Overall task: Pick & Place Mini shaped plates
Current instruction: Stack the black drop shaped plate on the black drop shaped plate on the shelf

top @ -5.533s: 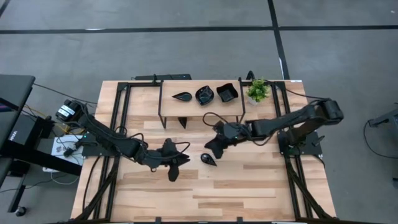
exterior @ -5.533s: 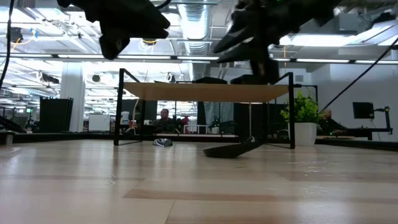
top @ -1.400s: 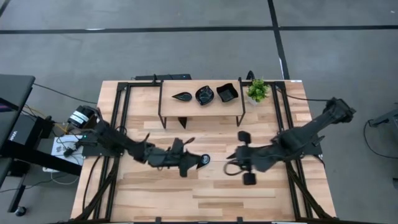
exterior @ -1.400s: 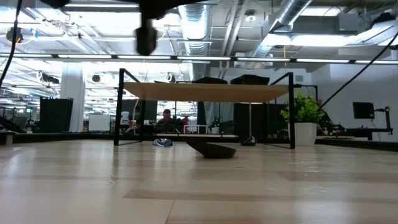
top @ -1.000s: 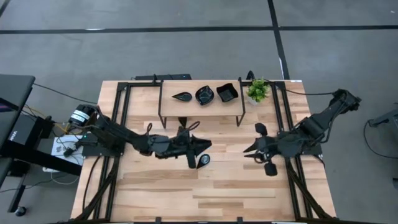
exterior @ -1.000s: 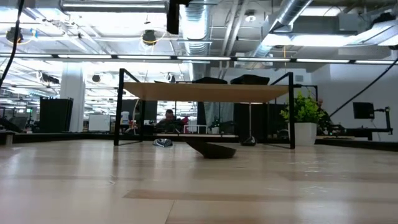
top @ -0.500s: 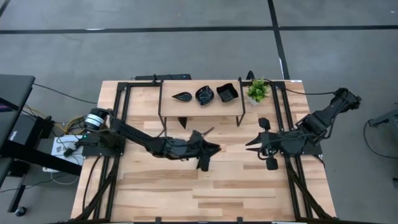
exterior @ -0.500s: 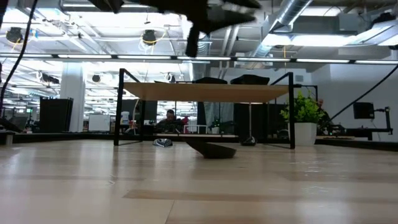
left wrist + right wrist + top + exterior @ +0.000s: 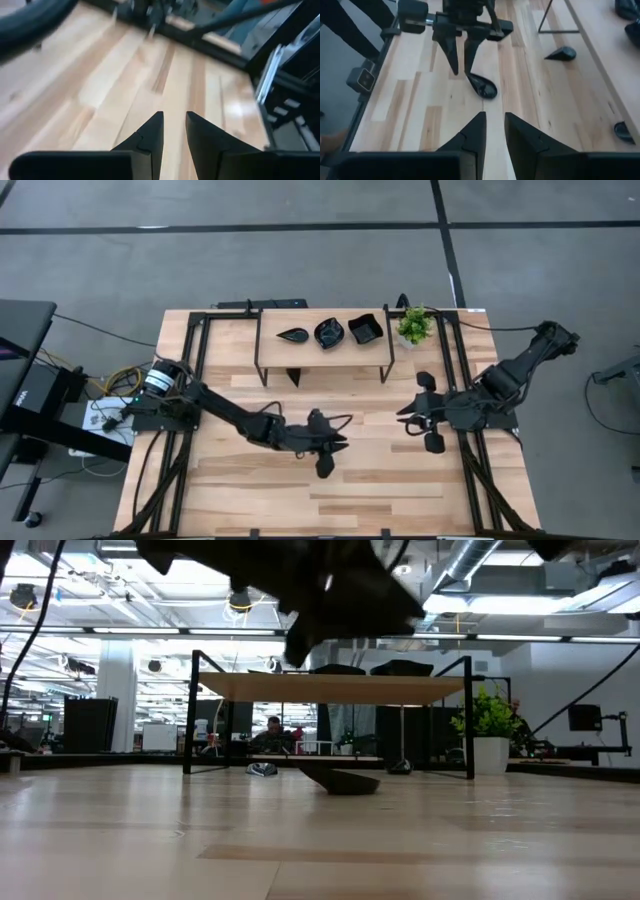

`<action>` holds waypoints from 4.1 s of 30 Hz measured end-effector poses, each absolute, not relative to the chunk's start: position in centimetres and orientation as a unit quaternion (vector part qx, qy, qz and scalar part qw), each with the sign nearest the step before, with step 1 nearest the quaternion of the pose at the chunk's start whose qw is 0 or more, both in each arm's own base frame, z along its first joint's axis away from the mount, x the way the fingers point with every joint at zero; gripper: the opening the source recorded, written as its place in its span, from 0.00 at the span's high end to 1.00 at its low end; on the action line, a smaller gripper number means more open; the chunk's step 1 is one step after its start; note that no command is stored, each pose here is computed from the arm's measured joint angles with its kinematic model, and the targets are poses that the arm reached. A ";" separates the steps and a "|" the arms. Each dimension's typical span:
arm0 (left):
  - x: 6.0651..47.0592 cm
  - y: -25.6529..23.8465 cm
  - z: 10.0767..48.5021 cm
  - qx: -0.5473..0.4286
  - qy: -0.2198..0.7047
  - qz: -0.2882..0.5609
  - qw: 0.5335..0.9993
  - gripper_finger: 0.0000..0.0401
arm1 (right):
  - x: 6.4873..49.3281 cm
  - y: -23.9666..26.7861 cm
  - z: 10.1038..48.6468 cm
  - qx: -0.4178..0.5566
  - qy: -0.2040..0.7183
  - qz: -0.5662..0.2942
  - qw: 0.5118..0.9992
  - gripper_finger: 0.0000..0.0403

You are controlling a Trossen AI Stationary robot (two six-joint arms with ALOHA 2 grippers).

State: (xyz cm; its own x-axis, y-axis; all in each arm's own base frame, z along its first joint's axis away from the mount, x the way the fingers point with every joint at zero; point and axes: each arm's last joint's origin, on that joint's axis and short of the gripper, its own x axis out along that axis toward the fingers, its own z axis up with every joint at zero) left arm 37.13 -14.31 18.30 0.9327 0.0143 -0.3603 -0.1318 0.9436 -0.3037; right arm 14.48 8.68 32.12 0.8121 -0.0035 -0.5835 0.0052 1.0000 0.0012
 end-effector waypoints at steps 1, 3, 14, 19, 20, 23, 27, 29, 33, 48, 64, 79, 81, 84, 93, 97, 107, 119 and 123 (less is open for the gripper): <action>37.0 -14.4 18.1 -0.168 0.192 0.041 0.966 0.79 | 14.5 8.7 31.9 0.003 0.309 -0.004 0.951 0.84; 36.7 -14.7 17.7 -0.175 0.209 0.041 0.961 0.79 | 14.5 8.7 31.4 -0.001 0.317 -0.006 0.949 0.84; 35.7 -14.2 15.9 -0.208 0.337 0.013 0.918 0.79 | 14.4 8.6 30.0 -0.015 0.336 -0.012 0.942 0.84; 35.5 -14.1 15.6 -0.123 0.355 -0.007 0.927 0.79 | 14.4 8.6 29.2 -0.024 0.346 -0.017 0.938 0.84; 35.5 -14.1 15.6 -0.095 0.352 -0.011 0.931 0.79 | 14.4 8.6 29.0 -0.026 0.348 -0.017 0.937 0.84; 35.4 -14.1 15.6 -0.028 0.345 -0.010 0.938 0.79 | 14.4 8.5 28.4 -0.030 0.355 -0.019 0.934 0.84; 35.5 -13.9 15.6 0.013 0.339 -0.001 0.941 0.79 | 14.3 8.5 28.3 -0.031 0.358 -0.020 0.933 0.84; 35.5 -13.8 15.6 0.016 0.335 0.017 0.942 0.79 | 14.3 8.5 28.3 -0.029 0.358 -0.021 0.933 0.84; 35.9 -13.8 14.4 -0.020 0.329 0.055 0.942 0.79 | 14.3 8.5 28.2 -0.030 0.358 -0.021 0.933 0.84; 37.0 -14.5 13.1 -0.047 0.319 0.044 0.945 0.79 | 14.3 8.5 28.3 -0.021 0.358 -0.025 0.933 0.84; 36.7 -14.3 12.7 -0.040 0.345 0.039 0.937 0.79 | 14.3 8.5 28.3 -0.020 0.358 -0.025 0.933 0.84; 36.8 -13.9 12.6 -0.054 0.353 0.033 0.933 0.79 | 14.3 8.5 28.3 -0.020 0.357 -0.025 0.933 0.84; 36.8 -13.8 12.9 -0.062 0.347 0.043 0.935 0.79 | 14.3 8.5 28.3 -0.020 0.357 -0.025 0.933 0.84; 36.8 -13.7 14.8 -0.079 0.319 0.047 0.943 0.79 | 14.3 8.5 28.3 -0.020 0.357 -0.025 0.934 0.84; 35.4 -13.1 23.5 -0.162 0.191 0.010 0.968 0.84 | 14.3 8.5 28.3 -0.019 0.357 -0.024 0.934 0.84; 35.1 -12.3 25.1 -0.238 0.188 -0.023 0.953 0.84 | 14.3 8.5 28.2 -0.023 0.362 -0.024 0.932 0.84; 34.0 -13.7 24.2 -0.208 0.291 -0.066 0.931 0.73 | 14.0 8.3 28.0 -0.033 0.377 -0.026 0.925 0.84; 36.8 -14.7 17.9 -0.117 0.361 -0.028 0.925 0.61 | 14.2 8.4 28.1 -0.030 0.366 -0.032 0.930 0.84; 37.7 -15.0 17.7 -0.096 0.353 -0.026 0.930 0.61 | 14.5 8.5 27.9 -0.043 0.364 -0.050 0.929 0.84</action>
